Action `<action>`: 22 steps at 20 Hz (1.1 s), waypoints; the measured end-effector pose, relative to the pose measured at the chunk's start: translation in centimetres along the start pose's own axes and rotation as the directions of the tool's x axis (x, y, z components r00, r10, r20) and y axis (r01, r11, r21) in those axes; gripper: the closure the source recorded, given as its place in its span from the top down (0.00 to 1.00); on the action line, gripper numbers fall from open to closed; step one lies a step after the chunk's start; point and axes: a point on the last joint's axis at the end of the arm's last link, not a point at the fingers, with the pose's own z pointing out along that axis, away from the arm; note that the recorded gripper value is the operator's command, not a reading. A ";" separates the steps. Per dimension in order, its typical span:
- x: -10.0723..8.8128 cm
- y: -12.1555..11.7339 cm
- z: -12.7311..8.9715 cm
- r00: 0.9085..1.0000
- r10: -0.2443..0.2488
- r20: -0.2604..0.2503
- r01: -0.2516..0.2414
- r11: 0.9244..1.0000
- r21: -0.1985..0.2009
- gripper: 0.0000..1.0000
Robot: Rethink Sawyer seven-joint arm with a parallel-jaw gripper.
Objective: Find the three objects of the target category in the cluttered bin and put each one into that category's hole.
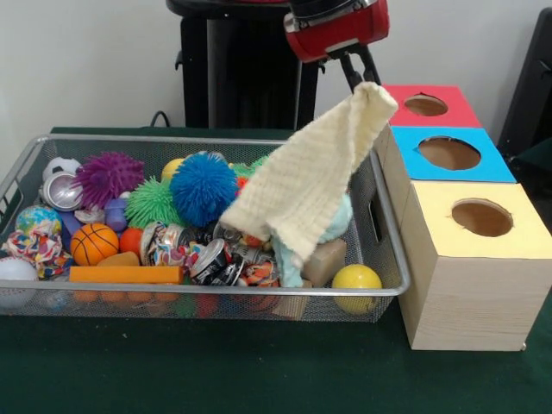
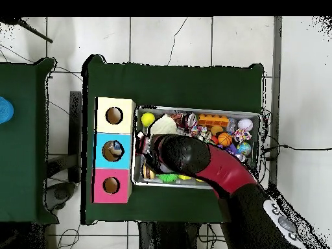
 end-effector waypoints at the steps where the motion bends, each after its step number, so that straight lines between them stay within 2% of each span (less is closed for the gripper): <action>1: 0.3 0.3 0.0 1.000 0.001 -0.008 -0.001 1.000 -0.002 0.00; 9: 0.7 1.2 -0.2 1.000 0.002 -0.025 -0.002 1.000 -0.008 0.00; 10: 0.7 1.3 -0.2 1.000 0.001 -0.025 -0.001 1.000 -0.008 1.00; 16: 0.9 1.3 0.0 1.000 -0.007 -0.028 0.007 1.000 0.001 1.00; 19: 1.1 1.1 0.2 0.999 -0.032 -0.027 0.033 0.999 0.028 1.00; 22: 1.4 0.7 0.6 0.997 -0.076 -0.028 0.078 0.994 0.070 1.00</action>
